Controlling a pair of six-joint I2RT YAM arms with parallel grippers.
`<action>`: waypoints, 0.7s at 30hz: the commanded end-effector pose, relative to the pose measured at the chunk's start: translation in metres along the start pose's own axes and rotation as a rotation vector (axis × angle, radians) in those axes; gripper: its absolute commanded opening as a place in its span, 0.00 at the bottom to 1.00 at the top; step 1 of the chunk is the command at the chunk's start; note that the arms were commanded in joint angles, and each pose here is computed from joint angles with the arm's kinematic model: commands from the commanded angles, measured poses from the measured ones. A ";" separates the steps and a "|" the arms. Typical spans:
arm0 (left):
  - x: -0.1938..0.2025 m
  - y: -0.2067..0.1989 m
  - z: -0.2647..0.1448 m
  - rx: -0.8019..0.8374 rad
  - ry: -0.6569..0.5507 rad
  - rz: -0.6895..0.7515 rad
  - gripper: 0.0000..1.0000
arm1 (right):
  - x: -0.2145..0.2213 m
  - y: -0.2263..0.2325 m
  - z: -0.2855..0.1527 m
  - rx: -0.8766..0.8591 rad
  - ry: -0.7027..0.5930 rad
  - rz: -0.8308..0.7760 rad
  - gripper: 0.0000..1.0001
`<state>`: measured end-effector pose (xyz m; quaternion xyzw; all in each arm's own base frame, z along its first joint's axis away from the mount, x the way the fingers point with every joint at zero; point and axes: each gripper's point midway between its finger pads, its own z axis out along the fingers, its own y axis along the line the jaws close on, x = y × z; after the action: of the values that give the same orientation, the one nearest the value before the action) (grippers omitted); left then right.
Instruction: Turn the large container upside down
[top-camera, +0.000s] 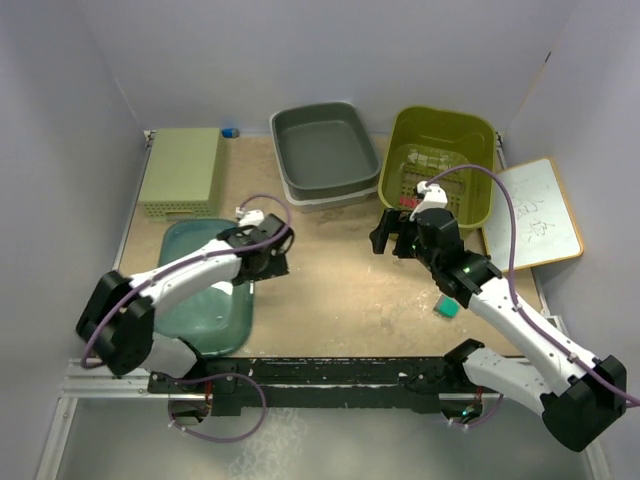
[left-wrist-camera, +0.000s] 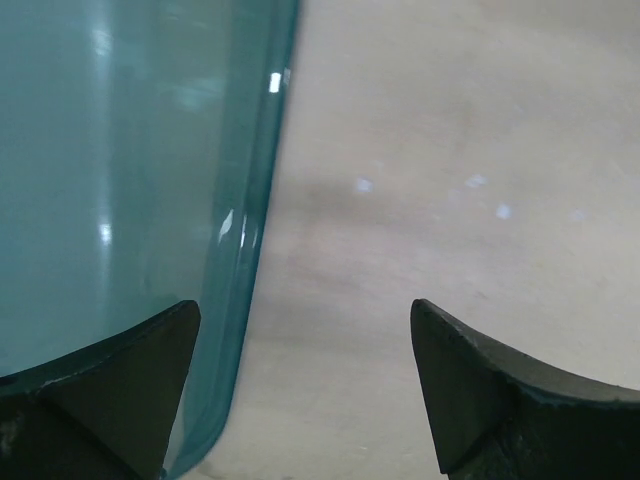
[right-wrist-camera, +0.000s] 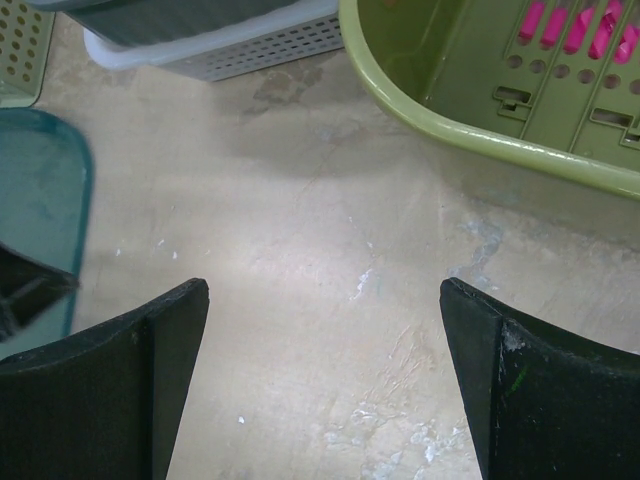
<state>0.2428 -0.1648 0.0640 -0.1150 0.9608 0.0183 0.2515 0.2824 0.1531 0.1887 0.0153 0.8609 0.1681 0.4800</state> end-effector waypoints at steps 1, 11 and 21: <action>-0.034 0.062 -0.027 -0.124 -0.102 -0.108 0.83 | -0.004 -0.002 0.003 0.006 -0.028 0.007 1.00; -0.030 0.015 -0.029 0.042 -0.067 -0.095 0.81 | 0.000 0.005 0.006 -0.027 -0.016 0.029 1.00; -0.033 0.063 0.001 -0.033 -0.020 -0.200 0.83 | -0.006 0.016 0.001 -0.086 -0.008 -0.014 1.00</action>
<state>0.2485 -0.1278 0.0761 -0.1800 0.9503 -0.0001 0.2541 0.2798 0.1600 0.1796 0.0090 0.8648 0.1829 0.4675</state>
